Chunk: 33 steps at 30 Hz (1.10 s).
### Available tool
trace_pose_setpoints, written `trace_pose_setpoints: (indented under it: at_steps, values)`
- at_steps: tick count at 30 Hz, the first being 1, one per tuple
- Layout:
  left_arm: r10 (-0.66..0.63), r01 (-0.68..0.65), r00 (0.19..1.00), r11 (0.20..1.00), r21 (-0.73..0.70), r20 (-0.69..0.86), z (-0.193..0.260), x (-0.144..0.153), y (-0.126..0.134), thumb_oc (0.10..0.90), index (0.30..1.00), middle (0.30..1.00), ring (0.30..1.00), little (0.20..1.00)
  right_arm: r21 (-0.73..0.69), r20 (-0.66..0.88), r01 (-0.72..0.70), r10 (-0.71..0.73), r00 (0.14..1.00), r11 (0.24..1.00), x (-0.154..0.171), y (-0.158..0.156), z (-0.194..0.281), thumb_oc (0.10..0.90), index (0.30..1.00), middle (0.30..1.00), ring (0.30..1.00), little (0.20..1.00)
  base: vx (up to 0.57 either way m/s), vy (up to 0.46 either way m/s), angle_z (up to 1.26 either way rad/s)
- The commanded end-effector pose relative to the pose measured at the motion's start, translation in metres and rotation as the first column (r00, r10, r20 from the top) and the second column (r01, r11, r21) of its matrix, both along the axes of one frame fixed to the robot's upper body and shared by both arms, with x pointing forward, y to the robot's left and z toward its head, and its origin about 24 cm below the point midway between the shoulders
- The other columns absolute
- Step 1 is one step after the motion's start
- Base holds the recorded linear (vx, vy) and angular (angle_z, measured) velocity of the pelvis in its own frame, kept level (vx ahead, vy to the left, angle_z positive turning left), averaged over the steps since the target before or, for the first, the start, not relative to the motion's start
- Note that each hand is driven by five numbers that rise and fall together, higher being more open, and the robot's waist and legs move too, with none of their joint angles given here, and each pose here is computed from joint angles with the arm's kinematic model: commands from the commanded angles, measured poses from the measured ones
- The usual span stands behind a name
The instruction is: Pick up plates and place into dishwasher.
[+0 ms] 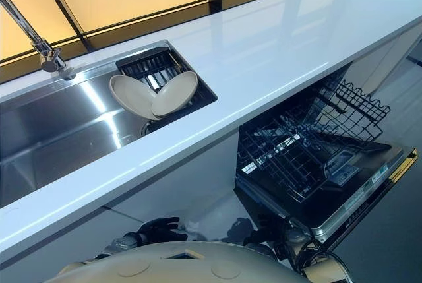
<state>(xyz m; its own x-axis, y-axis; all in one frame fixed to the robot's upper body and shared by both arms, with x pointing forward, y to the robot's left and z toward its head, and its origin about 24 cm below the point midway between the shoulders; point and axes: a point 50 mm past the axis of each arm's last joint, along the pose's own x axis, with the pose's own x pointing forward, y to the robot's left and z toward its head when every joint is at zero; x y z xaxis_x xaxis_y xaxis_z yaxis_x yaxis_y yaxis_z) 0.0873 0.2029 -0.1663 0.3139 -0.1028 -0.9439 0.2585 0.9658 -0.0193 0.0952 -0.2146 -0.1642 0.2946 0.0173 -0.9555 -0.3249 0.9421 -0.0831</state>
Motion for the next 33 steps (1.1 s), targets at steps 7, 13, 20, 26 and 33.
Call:
trace_pose_setpoints:
  at_steps: [7, 13, 20, 26, 33]
  values:
    - [0.0, 0.001, 0.999, 1.0, -0.03, 0.034, 0.0001, 0.0117, -0.014, 0.8, 0.9, 0.9, 0.9, 0.9, 0.022, -0.068, -0.07, 0.071, 0.995, 0.997, -0.0088, 0.0124, -0.0048, 0.8, 0.9, 0.9, 0.9, 0.9, 0.0, 0.0, 0.0]
    - [-0.006, 0.006, 0.999, 1.0, -0.015, 0.032, 0.0, 0.0122, -0.0138, 0.8, 0.9, 0.9, 0.9, 0.9, 0.022, -0.068, -0.068, 0.069, 0.995, 0.997, -0.0087, 0.0131, -0.0049, 0.8, 0.9, 0.9, 0.9, 0.9, 0.0, 0.0, 0.0]
    - [-0.006, 0.007, 0.999, 1.0, -0.012, 0.031, 0.0001, 0.0128, -0.0131, 0.8, 0.9, 0.9, 0.9, 0.9, 0.025, -0.064, -0.07, 0.071, 0.995, 0.997, -0.0071, 0.0147, -0.0048, 0.8, 0.9, 0.9, 0.9, 0.9, 0.0, 0.0, 0.0]
    - [-0.003, 0.004, 0.999, 1.0, -0.009, 0.034, 0.0, 0.0126, -0.0131, 0.8, 0.9, 0.9, 0.9, 0.9, 0.024, -0.068, -0.068, 0.069, 0.995, 0.997, -0.0084, 0.0143, -0.0051, 0.8, 0.9, 0.9, 0.9, 0.9, 0.0, 0.0, 0.0]
    - [-0.005, 0.006, 1.0, 1.0, -0.008, 0.028, -0.0005, 0.0108, -0.0136, 0.8, 0.9, 0.9, 0.9, 0.9, 0.023, -0.07, -0.07, 0.072, 0.995, 0.997, -0.0097, 0.0154, -0.0055, 0.8, 0.9, 0.9, 0.9, 0.9, 0.0, 0.0, 0.0]
